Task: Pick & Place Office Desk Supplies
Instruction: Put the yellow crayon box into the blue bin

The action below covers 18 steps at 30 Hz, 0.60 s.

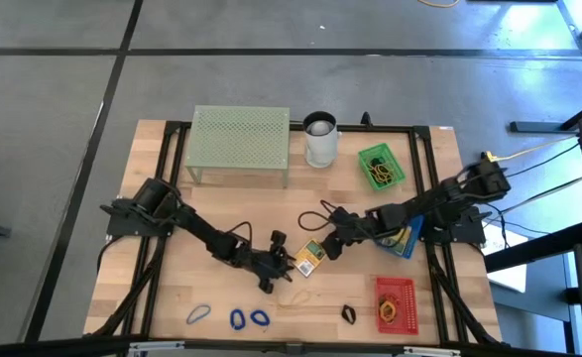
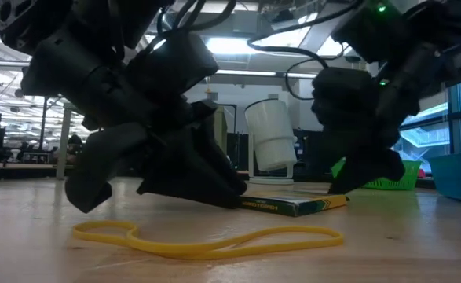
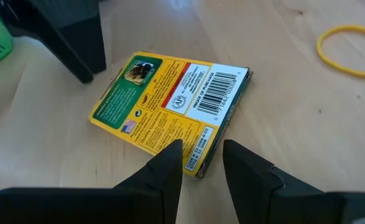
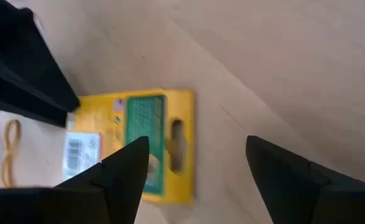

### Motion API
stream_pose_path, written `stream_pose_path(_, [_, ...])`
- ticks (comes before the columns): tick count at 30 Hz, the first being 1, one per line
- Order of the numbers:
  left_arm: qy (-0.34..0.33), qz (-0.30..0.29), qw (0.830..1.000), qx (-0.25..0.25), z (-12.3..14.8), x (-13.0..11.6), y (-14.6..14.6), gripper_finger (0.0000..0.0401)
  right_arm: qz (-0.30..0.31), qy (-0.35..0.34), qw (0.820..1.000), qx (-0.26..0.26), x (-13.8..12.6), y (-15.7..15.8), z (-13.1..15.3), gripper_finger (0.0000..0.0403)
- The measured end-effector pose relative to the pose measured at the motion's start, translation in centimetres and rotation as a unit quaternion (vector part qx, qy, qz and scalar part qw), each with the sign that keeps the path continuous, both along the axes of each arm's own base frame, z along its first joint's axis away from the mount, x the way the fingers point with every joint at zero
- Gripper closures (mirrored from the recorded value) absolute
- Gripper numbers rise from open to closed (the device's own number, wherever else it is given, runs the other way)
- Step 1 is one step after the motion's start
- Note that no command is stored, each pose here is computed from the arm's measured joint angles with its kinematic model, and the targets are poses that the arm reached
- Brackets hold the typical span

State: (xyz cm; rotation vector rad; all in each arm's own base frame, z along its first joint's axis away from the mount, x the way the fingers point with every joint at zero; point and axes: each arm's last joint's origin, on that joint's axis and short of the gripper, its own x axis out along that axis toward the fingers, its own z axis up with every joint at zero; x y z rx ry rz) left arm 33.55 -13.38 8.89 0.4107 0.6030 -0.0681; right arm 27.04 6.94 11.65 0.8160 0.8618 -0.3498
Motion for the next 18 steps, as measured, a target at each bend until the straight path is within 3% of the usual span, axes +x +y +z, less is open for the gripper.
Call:
stream_pose_path(9, [-0.018, 0.002, 1.000, -0.017, -0.1, 0.5, 0.4, 0.0290, 0.073, 0.001, 0.997, 0.010, 3.0, 1.1, 0.2, 0.0135])
stream_pose_path(18, [-0.016, -0.001, 1.000, -0.022, -0.2, 0.3, 0.0, 0.0290, 0.107, 0.029, 0.994, 0.017, 3.4, 0.9, 0.8, 0.0135])
